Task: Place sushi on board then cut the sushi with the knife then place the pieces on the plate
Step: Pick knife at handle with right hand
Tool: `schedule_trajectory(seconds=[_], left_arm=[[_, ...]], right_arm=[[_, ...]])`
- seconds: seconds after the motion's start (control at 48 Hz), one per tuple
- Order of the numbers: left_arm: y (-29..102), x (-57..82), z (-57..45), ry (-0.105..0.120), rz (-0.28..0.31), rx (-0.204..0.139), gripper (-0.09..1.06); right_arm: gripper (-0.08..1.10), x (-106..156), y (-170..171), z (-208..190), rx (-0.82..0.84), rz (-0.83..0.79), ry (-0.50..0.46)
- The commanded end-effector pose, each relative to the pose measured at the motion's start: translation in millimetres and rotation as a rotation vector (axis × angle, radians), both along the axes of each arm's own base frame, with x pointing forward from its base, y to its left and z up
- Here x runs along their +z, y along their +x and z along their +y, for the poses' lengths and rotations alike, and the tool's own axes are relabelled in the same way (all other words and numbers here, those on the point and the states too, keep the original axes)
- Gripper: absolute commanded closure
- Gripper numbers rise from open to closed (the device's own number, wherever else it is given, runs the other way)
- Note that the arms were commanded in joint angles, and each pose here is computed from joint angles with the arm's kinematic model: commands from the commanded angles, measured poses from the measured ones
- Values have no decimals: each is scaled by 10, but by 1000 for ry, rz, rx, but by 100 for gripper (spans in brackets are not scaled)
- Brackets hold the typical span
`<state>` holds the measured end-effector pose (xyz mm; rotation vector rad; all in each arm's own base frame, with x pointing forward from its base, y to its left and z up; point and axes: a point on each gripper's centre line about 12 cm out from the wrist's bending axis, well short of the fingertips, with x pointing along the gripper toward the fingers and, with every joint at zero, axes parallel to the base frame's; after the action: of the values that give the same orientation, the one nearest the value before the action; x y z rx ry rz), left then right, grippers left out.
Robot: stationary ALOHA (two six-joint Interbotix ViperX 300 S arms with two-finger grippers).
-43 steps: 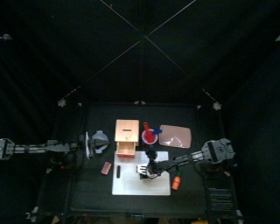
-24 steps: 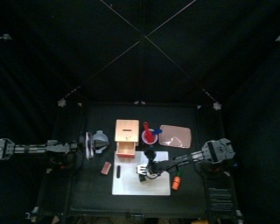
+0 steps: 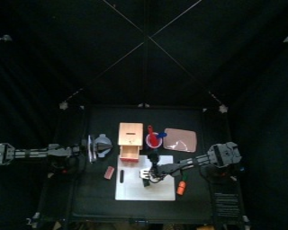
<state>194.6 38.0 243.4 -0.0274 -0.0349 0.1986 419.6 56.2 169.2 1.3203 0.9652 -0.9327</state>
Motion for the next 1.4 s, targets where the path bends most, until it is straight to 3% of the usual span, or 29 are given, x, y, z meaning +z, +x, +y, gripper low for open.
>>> schedule_trajectory(seconds=[0.021,0.312,0.604,0.792,0.938,1.104,1.292,1.396], left_arm=[[18,58,21,6,-14,9,89],[30,117,30,10,-36,12,89],[36,167,30,12,-60,12,89],[52,237,37,13,-80,14,89],[70,322,50,-1,-105,19,89],[82,399,73,-23,-128,34,89],[85,417,77,-29,-134,35,89],[82,418,91,-48,-139,44,89]], right_arm=[[11,321,43,-84,43,-81,-66],[11,684,-162,-205,285,-163,-264],[11,774,-649,-381,524,-196,-371],[11,1123,-829,-668,580,-300,-431],[12,1384,-998,-872,667,-327,-415],[12,1451,-1113,-1149,761,-316,-365],[11,1550,-1150,-1586,829,-313,-471],[11,1642,-1143,-1812,868,-287,-527]])
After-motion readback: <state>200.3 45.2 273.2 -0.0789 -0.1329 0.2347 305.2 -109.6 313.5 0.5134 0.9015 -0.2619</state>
